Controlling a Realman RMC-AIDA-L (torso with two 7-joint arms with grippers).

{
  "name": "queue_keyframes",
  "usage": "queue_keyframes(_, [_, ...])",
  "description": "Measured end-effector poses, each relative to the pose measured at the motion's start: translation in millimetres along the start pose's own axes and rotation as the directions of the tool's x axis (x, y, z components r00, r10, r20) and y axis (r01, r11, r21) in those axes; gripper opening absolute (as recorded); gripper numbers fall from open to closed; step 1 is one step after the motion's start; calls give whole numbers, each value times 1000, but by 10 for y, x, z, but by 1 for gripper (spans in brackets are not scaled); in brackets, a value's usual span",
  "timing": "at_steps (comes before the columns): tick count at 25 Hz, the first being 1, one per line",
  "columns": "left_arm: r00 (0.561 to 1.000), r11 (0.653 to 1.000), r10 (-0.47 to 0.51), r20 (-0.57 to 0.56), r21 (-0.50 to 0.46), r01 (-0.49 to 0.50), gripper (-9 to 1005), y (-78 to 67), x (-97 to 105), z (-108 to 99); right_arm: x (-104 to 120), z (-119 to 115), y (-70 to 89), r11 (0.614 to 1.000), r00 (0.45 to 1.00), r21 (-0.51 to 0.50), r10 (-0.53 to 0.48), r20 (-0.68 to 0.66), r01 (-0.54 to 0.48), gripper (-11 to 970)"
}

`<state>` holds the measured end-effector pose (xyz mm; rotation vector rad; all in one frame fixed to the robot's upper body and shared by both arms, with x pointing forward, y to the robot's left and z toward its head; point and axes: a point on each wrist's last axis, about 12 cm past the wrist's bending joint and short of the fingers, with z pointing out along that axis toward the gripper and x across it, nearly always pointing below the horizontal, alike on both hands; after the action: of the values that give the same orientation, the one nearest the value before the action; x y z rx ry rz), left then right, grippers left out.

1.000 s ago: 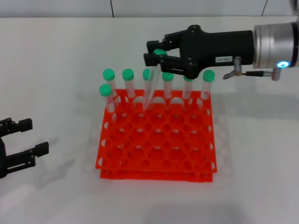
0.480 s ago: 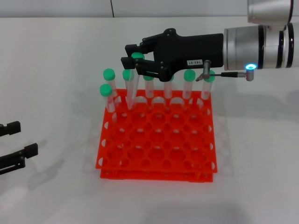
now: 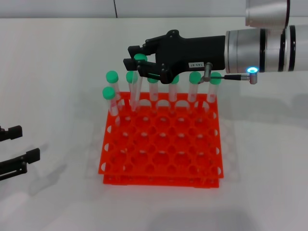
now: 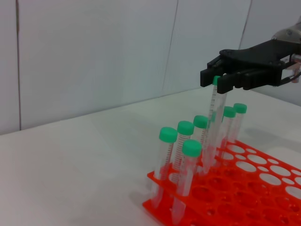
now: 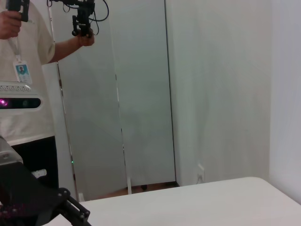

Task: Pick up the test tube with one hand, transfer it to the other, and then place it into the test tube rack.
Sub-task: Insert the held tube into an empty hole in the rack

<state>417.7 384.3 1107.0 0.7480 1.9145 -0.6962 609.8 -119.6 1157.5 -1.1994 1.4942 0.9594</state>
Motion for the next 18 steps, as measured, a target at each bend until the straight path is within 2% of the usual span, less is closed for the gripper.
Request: queue_keyframes(18, [1000,1000,-13,3,6,13,743,-6,21,18,43,80,16,1000,999,14,-13,-34,13,267])
